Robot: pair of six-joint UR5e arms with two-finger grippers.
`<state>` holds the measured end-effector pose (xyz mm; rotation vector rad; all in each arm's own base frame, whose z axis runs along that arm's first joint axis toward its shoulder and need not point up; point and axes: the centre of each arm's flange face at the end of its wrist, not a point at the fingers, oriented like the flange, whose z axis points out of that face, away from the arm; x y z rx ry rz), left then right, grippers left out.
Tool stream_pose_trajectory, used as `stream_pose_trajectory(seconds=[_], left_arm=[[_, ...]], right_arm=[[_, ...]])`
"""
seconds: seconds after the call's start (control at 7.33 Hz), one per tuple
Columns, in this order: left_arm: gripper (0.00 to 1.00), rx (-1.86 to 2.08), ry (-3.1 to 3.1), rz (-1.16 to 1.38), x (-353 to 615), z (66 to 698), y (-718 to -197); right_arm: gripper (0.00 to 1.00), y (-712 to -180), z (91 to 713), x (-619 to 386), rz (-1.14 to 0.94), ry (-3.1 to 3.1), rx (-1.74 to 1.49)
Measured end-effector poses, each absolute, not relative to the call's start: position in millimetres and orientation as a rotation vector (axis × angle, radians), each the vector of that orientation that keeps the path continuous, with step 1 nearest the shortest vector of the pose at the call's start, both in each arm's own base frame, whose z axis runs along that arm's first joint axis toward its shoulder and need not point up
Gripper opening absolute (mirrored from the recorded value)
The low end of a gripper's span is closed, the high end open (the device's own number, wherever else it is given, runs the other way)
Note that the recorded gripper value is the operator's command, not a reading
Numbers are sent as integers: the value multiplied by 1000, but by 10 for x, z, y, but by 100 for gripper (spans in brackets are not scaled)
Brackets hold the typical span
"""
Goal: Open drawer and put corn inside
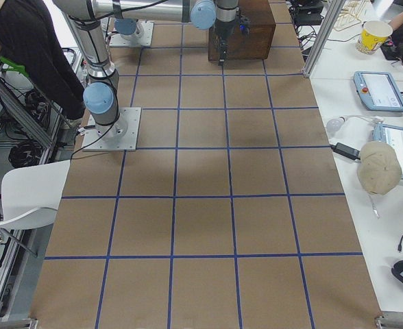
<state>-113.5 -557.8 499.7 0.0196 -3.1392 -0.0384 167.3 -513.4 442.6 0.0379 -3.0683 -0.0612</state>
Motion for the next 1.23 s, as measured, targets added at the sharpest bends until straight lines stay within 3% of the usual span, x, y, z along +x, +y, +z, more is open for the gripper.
stream_pose_trajectory(seconds=[0.68,1.23], left_arm=[[100,122,-3107,-13,-1475,5260,-4924],[100,-87,-3137,33,-1288,5358,-4908]], right_arm=[[100,-5131,4427,1671,-62,-3067,38],[100,-5134,4424,1670,-62,-3066,38]])
